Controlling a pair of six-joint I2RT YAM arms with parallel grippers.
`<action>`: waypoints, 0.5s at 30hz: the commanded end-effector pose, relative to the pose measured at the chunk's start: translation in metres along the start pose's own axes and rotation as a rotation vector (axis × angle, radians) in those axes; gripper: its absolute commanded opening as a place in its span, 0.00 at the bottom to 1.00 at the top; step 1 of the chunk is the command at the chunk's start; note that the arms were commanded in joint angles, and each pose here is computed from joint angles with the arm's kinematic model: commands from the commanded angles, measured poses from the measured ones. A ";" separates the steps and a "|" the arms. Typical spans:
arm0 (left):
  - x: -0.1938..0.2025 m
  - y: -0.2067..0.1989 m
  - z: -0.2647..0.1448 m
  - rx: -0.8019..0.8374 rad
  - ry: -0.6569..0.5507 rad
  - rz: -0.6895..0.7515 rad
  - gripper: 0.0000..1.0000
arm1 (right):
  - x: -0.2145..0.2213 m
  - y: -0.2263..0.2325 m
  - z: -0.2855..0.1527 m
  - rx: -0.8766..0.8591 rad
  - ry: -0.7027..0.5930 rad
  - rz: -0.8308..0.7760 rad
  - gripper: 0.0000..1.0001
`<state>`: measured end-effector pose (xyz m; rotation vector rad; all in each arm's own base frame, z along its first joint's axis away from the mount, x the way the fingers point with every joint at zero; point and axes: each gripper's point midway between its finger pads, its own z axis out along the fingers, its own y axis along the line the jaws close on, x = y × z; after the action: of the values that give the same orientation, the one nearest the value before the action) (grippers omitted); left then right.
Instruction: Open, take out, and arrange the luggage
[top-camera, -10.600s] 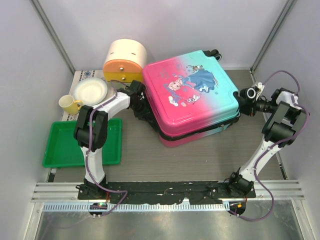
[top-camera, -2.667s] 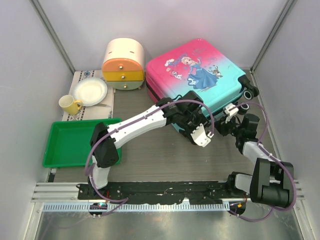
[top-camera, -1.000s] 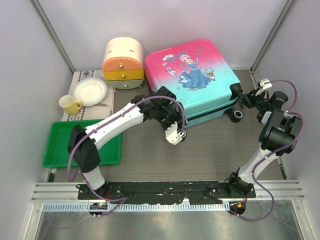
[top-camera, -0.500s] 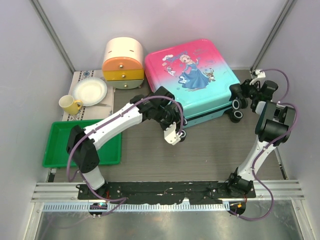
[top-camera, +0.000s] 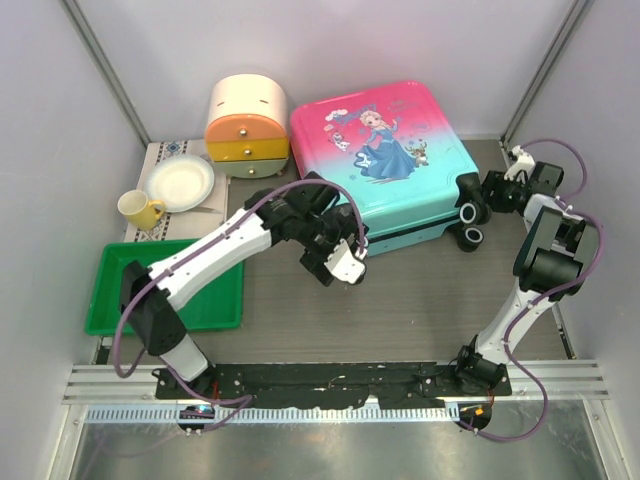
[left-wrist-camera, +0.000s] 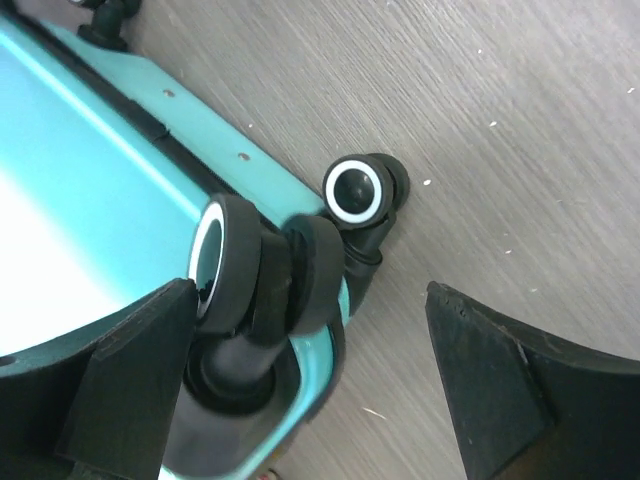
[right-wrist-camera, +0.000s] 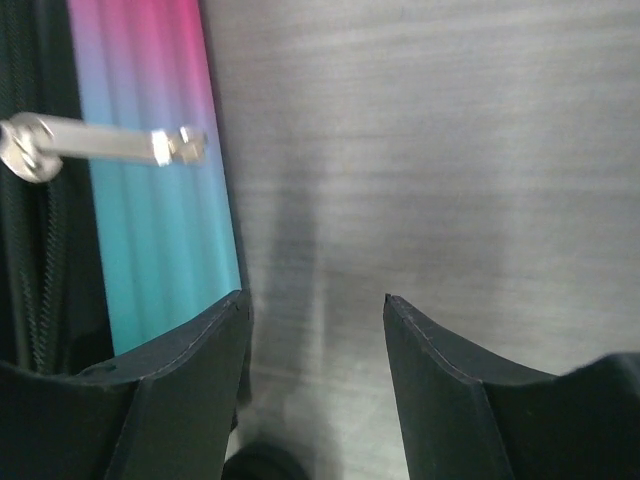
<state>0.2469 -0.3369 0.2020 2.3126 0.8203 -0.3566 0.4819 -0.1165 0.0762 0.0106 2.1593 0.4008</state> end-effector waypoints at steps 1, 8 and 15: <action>-0.021 -0.009 -0.053 -0.085 -0.001 -0.232 1.00 | 0.027 0.004 -0.015 0.042 0.147 0.130 0.62; -0.045 0.007 -0.086 -0.283 -0.089 -0.496 0.99 | 0.059 0.009 -0.014 0.043 0.244 0.264 0.52; 0.020 0.044 -0.139 -0.600 -0.158 -1.236 0.98 | 0.112 0.019 -0.027 0.014 0.461 0.379 0.32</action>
<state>0.2410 -0.2902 0.2951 1.6373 1.4839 -0.5221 0.4252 -0.0966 0.0257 0.2850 2.4627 0.5706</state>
